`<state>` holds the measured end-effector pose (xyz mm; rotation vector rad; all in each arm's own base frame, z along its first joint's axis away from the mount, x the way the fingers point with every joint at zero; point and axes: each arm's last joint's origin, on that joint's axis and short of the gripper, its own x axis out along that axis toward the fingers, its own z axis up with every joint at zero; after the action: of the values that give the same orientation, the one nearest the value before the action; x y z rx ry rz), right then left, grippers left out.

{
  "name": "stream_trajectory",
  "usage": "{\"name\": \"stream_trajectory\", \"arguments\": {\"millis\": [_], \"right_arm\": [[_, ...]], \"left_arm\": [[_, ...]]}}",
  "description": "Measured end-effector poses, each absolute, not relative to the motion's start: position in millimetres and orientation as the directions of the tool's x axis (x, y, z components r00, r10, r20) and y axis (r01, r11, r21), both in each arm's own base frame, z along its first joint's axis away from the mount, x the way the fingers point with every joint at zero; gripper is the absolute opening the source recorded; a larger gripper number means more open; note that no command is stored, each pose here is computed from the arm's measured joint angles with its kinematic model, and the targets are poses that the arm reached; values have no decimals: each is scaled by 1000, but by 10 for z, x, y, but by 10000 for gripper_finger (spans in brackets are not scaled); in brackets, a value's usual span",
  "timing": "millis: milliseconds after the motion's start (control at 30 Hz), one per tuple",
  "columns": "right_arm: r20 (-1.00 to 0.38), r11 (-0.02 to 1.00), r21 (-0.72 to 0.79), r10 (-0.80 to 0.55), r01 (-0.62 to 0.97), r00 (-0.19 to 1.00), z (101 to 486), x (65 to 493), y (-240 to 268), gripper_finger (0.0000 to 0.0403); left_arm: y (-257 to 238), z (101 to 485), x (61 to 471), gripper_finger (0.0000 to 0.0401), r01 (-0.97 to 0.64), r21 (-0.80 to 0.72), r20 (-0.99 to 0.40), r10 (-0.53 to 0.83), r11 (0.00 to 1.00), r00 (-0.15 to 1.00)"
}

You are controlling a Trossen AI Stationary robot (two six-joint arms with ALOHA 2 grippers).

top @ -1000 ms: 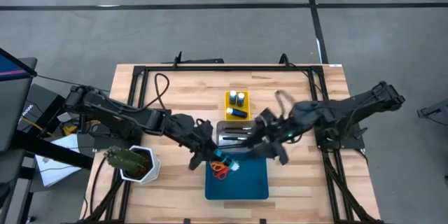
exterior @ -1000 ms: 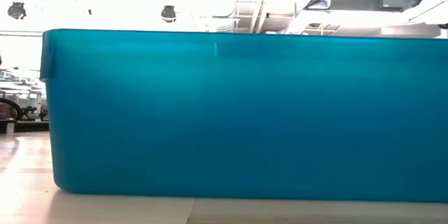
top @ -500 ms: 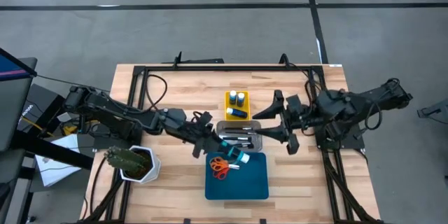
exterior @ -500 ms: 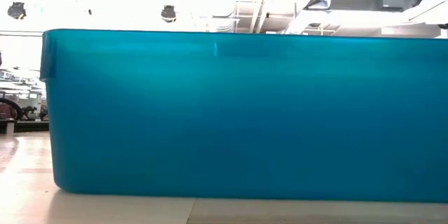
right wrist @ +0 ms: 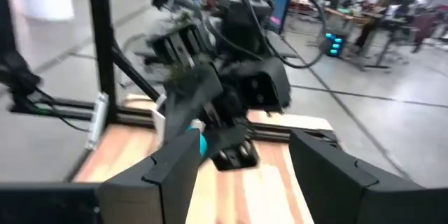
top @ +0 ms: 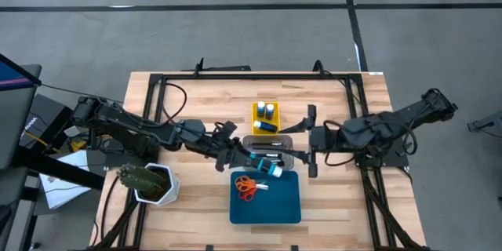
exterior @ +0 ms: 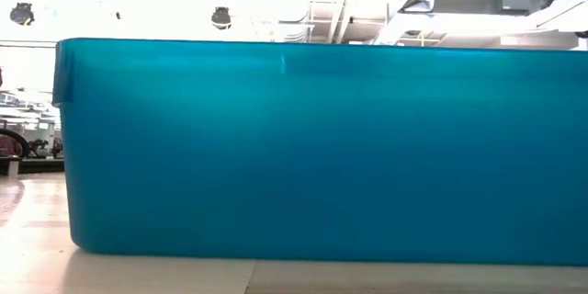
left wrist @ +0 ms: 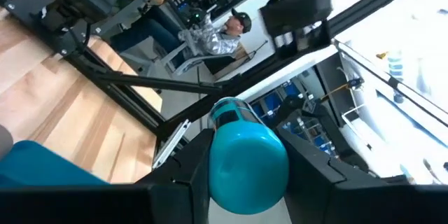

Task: Pick & Place Paint Supplies
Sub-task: Put the blue paint bottle into the yellow bin

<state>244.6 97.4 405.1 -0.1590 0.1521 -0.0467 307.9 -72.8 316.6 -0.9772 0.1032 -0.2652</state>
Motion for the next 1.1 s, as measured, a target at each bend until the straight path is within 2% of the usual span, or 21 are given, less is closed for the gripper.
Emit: {"name": "stream_trajectory", "arguments": {"millis": [200, 400, 567, 733, 1100], "right_arm": [[-161, 976, -215, -80, 44, 984, 4033, 2406, 1043, 217], [-153, 962, -262, -115, 72, 981, 4036, 2368, 1104, 217], [-143, 948, -297, -166, 117, 976, 4041, 2346, 1127, 217], [-138, 932, -328, -210, 155, 968, 4042, 2335, 1128, 217], [-137, 928, -333, -222, 166, 965, 4042, 2347, 1102, 217]], "left_arm": [[-699, 3175, 3086, 129, 137, -848, 42, -194, 512, 980], [-584, 3183, 3107, 127, 71, -896, 50, -59, 439, 997], [-496, 3248, 3114, 127, 103, -919, 116, 12, 380, 993], [-482, 3324, 3105, 127, 173, -916, 192, 19, 362, 981], [-497, 3371, 3092, 127, 216, -910, 239, 22, 354, 971]]}}
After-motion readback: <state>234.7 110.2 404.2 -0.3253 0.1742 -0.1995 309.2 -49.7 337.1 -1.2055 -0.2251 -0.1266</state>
